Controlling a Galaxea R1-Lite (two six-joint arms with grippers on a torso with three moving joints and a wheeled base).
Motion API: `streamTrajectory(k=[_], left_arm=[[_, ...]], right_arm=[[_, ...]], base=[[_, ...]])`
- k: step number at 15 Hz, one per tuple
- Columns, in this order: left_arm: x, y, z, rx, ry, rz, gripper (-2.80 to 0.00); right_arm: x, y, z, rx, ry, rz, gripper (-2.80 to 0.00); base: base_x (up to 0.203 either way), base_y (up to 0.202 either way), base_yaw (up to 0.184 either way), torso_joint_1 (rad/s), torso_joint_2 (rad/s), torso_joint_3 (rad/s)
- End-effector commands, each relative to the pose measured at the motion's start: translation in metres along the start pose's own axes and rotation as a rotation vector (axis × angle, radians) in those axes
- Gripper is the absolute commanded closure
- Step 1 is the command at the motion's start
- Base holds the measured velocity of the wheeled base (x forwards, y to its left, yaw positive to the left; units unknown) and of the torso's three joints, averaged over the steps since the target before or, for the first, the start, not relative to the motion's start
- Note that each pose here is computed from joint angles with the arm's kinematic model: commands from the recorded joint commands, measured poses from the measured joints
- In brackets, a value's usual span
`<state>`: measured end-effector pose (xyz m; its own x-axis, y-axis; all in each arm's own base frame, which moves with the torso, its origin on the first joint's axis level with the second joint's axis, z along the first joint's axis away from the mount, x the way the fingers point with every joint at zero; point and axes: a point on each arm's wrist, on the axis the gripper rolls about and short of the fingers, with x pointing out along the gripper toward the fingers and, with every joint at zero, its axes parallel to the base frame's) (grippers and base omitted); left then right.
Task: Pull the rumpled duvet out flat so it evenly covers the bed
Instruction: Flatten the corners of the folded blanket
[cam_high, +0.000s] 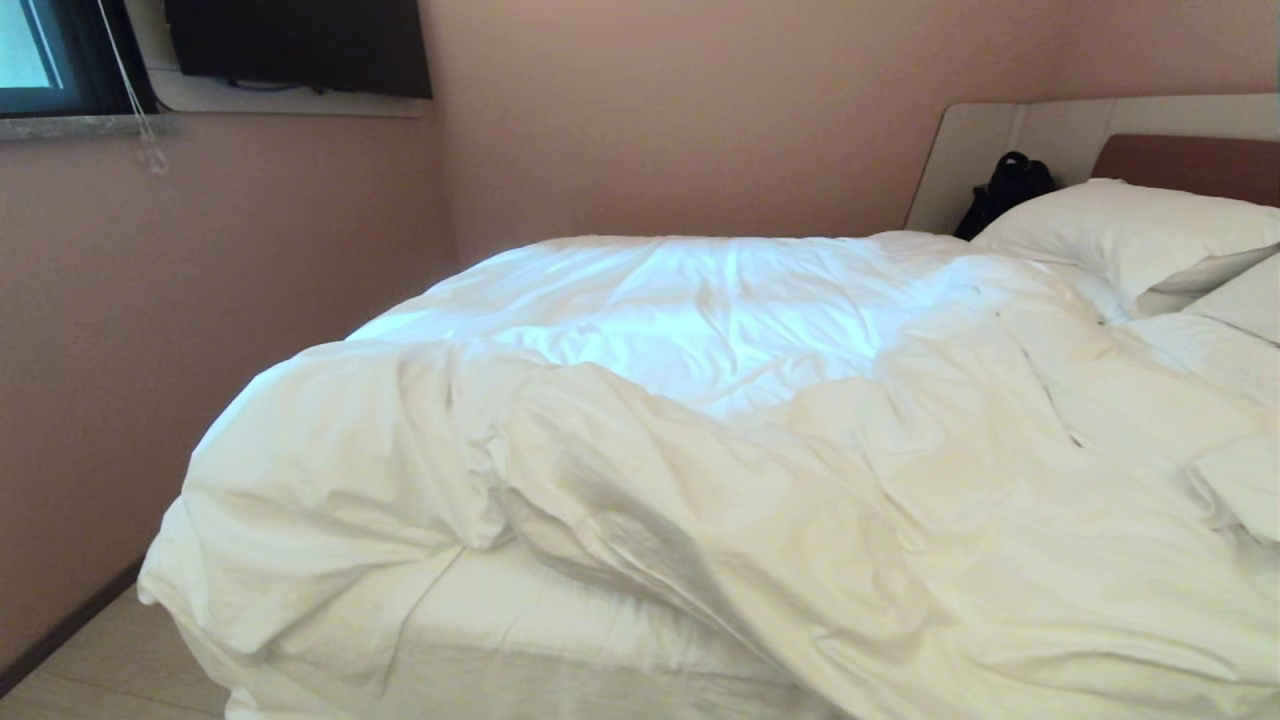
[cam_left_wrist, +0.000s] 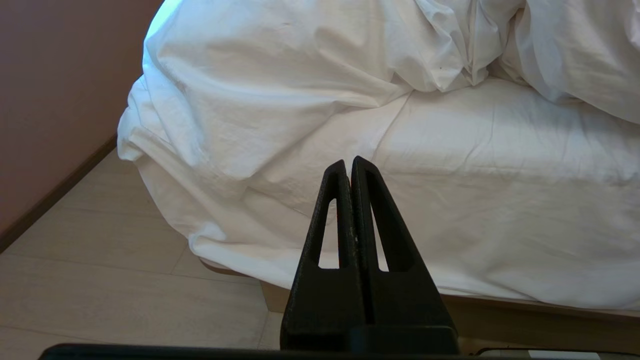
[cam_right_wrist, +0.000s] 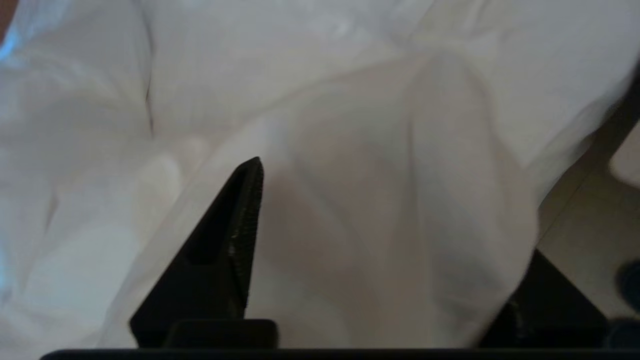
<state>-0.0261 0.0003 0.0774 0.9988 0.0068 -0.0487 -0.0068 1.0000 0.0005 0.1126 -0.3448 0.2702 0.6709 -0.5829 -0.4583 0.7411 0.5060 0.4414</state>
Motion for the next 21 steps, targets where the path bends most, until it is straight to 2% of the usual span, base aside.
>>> streamTrajectory(k=[1, 3, 4, 6, 8, 16, 18, 21], left_arm=[[0.0, 0.0, 0.0, 0.0, 0.002, 0.0, 0.0], [0.0, 0.0, 0.0, 0.0, 0.002, -0.001, 0.0], [0.0, 0.0, 0.0, 0.0, 0.002, -0.001, 0.0], [0.0, 0.0, 0.0, 0.0, 0.002, 0.001, 0.0], [0.0, 0.0, 0.0, 0.0, 0.001, 0.001, 0.0], [0.0, 0.0, 0.0, 0.0, 0.001, 0.0, 0.0], [0.0, 0.0, 0.0, 0.0, 0.002, 0.0, 0.0], [0.0, 0.0, 0.0, 0.0, 0.002, 0.001, 0.0]], right_arm=[[-0.019, 0.008, -0.03, -0.247, 0.131, 0.205, -2.8], [-0.03, 0.009, -0.056, -0.409, 0.202, 0.264, -2.8], [-0.038, 0.012, -0.068, -0.453, 0.244, 0.289, -2.8], [-0.048, 0.019, -0.079, -0.433, 0.322, 0.304, -2.8], [-0.057, 0.023, -0.082, -0.417, 0.357, 0.292, -2.8], [-0.149, 0.055, -0.104, -0.422, 0.42, 0.064, -2.8], [-0.168, 0.062, -0.11, -0.422, 0.407, 0.021, -2.8], [-0.193, 0.074, -0.119, -0.428, 0.359, 0.007, -2.8]], base=[[0.0, 0.0, 0.0, 0.0, 0.0, 0.0], [0.0, 0.0, 0.0, 0.0, 0.0, 0.0], [0.0, 0.0, 0.0, 0.0, 0.0, 0.0], [0.0, 0.0, 0.0, 0.0, 0.0, 0.0], [0.0, 0.0, 0.0, 0.0, 0.0, 0.0], [0.0, 0.0, 0.0, 0.0, 0.0, 0.0], [0.0, 0.0, 0.0, 0.0, 0.0, 0.0], [0.0, 0.0, 0.0, 0.0, 0.0, 0.0]])
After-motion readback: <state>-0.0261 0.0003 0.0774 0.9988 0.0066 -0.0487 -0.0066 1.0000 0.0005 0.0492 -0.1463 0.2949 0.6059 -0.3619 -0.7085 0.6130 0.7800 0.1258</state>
